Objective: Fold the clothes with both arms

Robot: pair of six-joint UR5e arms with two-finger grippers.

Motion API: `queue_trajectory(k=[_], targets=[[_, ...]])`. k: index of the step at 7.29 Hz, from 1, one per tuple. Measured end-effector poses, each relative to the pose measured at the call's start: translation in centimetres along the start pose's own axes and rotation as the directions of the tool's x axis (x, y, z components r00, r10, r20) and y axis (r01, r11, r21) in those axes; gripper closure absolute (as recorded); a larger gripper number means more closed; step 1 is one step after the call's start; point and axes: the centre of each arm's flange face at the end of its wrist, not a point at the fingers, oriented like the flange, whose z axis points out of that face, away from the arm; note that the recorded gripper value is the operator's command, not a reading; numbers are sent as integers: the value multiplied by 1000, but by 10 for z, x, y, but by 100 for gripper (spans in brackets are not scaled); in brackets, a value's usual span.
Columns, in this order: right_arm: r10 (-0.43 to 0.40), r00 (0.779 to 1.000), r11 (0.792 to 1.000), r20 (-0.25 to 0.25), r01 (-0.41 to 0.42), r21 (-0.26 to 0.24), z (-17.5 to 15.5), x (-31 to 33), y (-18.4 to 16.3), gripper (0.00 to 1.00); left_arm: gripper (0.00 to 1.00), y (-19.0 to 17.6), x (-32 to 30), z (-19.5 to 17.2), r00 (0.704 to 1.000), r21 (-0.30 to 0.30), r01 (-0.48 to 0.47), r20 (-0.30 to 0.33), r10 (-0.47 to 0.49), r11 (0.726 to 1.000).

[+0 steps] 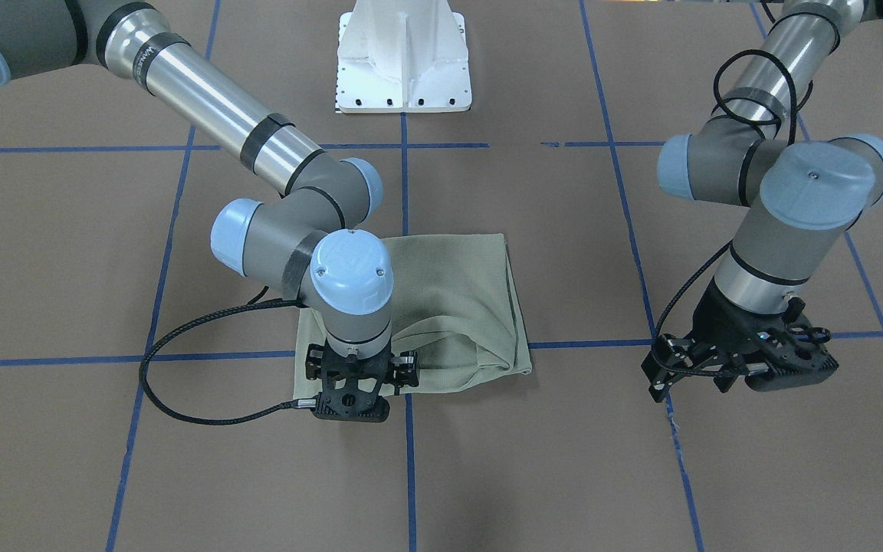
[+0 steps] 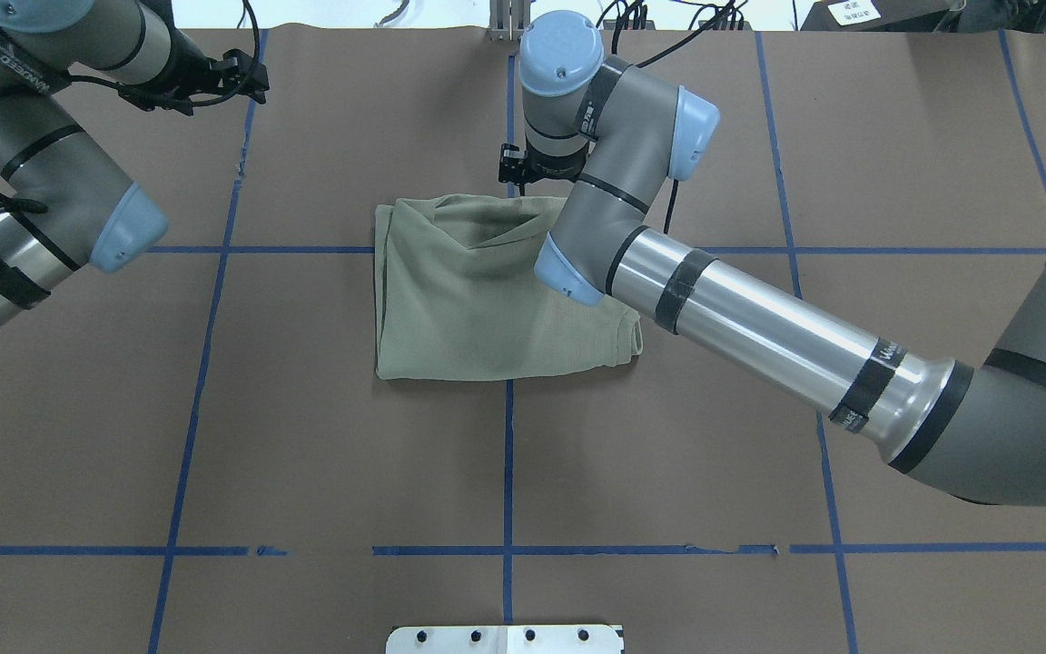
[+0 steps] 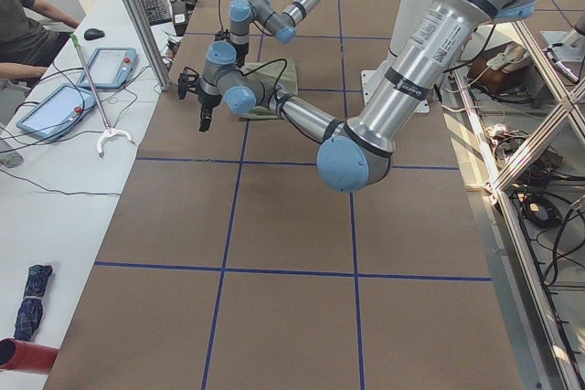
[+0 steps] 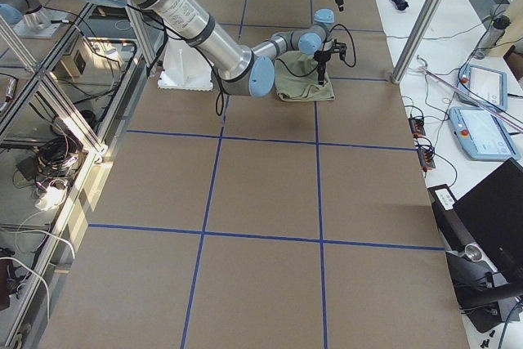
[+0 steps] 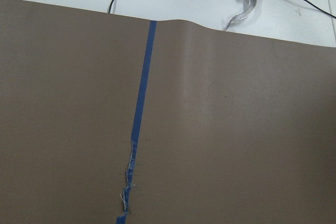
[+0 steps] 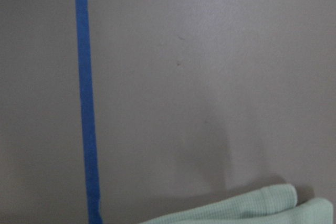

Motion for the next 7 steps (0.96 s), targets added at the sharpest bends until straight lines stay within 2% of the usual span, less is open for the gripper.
queue_trajectory(k=[2,4,5,7], targets=[[0,1000,1000,5,-1,15,-14,9,-22,0,0,-4,-2,-3,1000,6,1,1,-1,1000],[10,1000,1000,27,-10,-5,-41,45,-50,0,0,-23,-18,-14,999,26,-39,4,39,999],[-6,1000,1000,27,6,-18,-58,81,-57,0,0,-36,-38,-23,996,22,-89,7,89,996],[-84,996,996,-8,84,-31,-89,181,-64,0,0,-56,-103,-39,972,-7,-234,18,234,972]])
